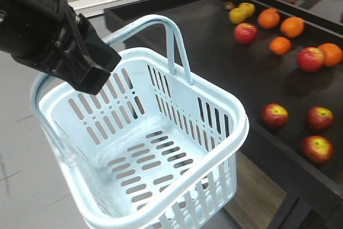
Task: Pick three apples into basket with both arms
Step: 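Drive the base away from the table carrying the basket in the left gripper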
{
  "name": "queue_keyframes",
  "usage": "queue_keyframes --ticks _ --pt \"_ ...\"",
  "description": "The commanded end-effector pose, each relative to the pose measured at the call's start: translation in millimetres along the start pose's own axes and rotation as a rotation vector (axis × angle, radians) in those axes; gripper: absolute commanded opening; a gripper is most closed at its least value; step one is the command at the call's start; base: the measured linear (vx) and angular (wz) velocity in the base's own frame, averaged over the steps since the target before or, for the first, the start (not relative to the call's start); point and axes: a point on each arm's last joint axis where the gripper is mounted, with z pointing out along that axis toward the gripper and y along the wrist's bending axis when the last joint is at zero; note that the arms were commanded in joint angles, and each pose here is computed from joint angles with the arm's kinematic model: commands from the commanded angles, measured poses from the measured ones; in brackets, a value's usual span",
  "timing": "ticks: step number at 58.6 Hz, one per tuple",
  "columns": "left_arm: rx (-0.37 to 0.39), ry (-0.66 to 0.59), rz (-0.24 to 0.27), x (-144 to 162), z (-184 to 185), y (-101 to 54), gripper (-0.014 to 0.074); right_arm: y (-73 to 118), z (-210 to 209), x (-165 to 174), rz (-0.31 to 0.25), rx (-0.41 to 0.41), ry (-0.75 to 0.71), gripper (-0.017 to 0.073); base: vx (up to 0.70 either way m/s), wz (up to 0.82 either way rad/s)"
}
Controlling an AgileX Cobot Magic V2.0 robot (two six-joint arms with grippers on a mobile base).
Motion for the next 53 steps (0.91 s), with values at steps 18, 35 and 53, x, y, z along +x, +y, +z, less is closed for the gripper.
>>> queue_keyframes --ticks 18,35,53 --pt "-0.003 -0.097 -0.012 -5.2 -18.9 -1.1 -0.0006 0.9 -0.3 -2.6 -0.009 -0.01 -0.071 -0.0005 -0.13 0.49" --pt "-0.003 -0.097 -0.012 -5.2 -18.9 -1.1 -0.0006 0.9 -0.3 -2.6 -0.009 -0.01 -0.071 -0.0005 -0.11 0.44" --pt "-0.003 -0.097 -0.012 -5.2 -18.9 -1.1 -0.0006 0.9 -0.3 -2.6 -0.009 -0.01 -0.071 -0.0005 -0.09 0.38"
